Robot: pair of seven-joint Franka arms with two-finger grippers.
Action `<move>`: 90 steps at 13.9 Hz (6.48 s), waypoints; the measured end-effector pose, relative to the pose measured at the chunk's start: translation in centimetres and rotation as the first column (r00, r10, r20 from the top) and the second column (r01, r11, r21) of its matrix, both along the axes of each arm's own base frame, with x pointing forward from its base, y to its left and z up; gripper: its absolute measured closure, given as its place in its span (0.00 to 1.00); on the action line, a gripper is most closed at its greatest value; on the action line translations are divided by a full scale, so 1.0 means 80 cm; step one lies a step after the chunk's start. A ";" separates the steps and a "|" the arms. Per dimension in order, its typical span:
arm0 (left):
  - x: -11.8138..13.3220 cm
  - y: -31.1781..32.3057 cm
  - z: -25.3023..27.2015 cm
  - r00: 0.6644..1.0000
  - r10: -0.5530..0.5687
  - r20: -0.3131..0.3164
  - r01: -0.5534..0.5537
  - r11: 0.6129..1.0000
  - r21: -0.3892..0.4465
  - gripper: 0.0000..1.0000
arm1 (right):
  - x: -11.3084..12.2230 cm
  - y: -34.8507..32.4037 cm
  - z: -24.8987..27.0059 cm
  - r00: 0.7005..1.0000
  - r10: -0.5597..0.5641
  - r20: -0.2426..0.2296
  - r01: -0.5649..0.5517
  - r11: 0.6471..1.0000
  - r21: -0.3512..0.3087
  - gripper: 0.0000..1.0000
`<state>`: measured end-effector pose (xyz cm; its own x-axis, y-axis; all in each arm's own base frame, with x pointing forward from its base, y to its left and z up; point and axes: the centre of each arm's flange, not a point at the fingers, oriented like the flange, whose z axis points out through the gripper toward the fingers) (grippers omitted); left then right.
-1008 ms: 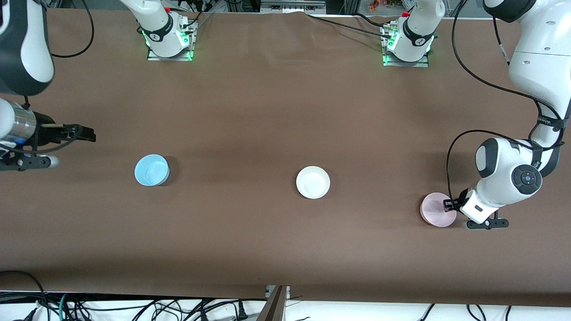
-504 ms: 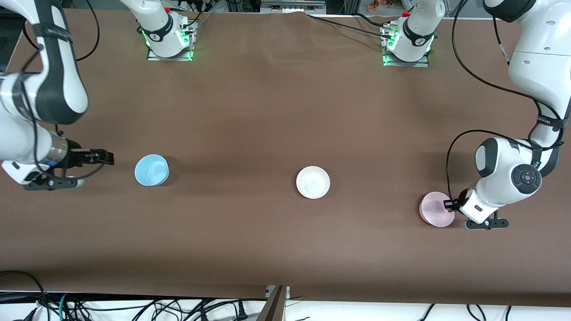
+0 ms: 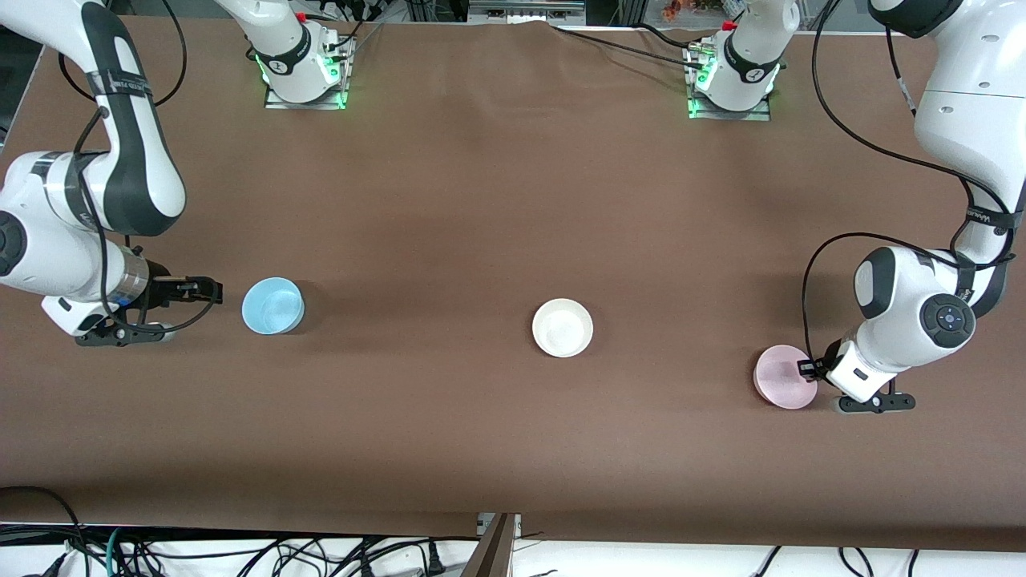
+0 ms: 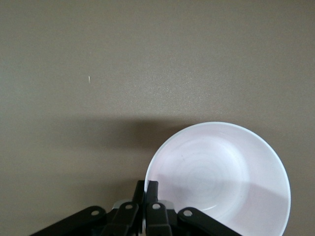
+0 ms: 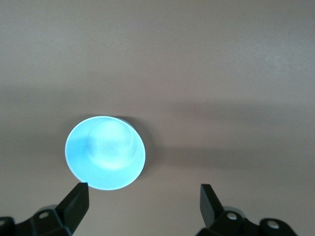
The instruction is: Stack pink and blue bowls on white bowl
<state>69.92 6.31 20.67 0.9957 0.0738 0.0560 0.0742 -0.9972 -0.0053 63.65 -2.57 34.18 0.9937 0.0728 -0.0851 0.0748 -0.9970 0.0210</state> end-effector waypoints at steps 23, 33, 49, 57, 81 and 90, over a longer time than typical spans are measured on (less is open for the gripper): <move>-0.076 -0.424 0.096 0.915 0.391 -0.095 -0.402 0.902 -0.157 0.97 | -0.032 -0.015 -0.162 0.993 -0.089 0.075 0.084 0.995 0.062 0.02; -0.146 -0.472 0.084 0.922 0.381 -0.066 -0.387 0.904 -0.183 0.97 | -0.040 -0.011 -0.171 0.995 -0.086 0.043 0.083 0.994 0.064 0.75; -0.194 -0.503 0.076 0.914 0.406 -0.012 -0.394 0.878 -0.272 0.97 | -0.037 0.005 -0.149 0.997 -0.066 -0.030 0.068 0.994 0.080 0.97; -0.191 -0.496 0.068 0.916 0.401 0.015 -0.381 0.881 -0.280 0.97 | 0.007 0.045 -0.059 0.995 -0.008 -0.102 0.020 0.993 0.114 0.97; -0.186 -0.497 0.029 0.909 0.411 0.062 -0.379 0.880 -0.286 0.97 | 0.015 0.141 0.021 0.986 0.078 -0.145 -0.060 0.990 0.124 0.97; -0.175 -0.499 0.032 0.905 0.419 0.065 -0.383 0.874 -0.300 0.66 | 0.015 0.144 0.019 0.986 0.082 -0.147 -0.064 0.990 0.124 0.97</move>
